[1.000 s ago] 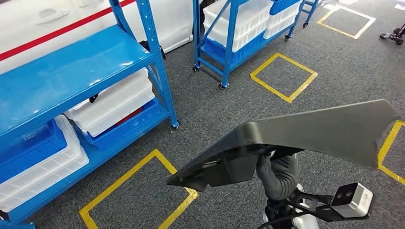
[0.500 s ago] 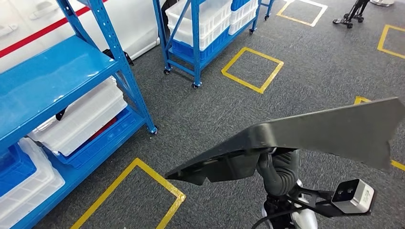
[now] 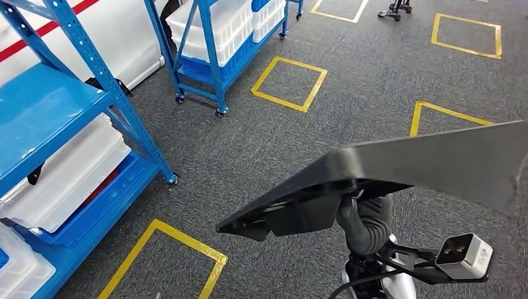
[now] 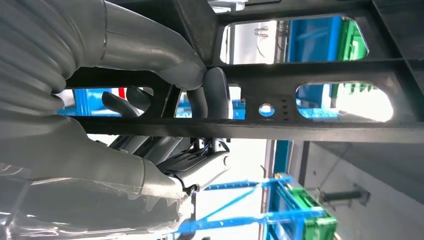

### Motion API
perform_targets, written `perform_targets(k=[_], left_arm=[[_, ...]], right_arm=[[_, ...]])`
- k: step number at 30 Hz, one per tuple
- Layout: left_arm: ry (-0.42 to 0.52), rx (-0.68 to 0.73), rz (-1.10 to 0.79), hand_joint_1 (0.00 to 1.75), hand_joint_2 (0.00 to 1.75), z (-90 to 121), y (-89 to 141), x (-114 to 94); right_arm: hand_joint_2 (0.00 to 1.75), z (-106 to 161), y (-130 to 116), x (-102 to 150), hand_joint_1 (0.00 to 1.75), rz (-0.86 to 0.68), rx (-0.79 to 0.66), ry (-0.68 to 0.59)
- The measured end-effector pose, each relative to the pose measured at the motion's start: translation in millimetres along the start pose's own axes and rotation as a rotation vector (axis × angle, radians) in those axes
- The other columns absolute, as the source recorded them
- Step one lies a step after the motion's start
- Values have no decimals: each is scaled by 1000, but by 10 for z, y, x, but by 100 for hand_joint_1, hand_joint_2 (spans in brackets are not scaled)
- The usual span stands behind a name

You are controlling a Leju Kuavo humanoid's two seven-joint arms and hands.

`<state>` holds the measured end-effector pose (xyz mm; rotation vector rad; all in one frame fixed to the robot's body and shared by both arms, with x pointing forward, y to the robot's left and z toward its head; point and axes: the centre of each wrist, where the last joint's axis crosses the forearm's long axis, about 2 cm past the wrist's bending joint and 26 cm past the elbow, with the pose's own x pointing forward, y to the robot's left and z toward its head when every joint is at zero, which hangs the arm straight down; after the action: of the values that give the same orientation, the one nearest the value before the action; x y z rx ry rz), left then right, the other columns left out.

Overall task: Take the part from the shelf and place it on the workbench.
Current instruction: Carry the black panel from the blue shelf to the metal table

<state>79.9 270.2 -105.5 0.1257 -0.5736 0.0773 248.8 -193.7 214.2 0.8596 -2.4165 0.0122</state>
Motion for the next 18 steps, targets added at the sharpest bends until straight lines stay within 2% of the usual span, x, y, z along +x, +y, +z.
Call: perform_targets(k=[5,18], left_arm=[[-7,2,-1,0,175,-13,12,26],[43,20,-13,0,175,21,55,-69]], right_arm=[[175,-23,13,11,175,-2,0,-12],[175,-7,12,-20,175,-9,-20,-11]])
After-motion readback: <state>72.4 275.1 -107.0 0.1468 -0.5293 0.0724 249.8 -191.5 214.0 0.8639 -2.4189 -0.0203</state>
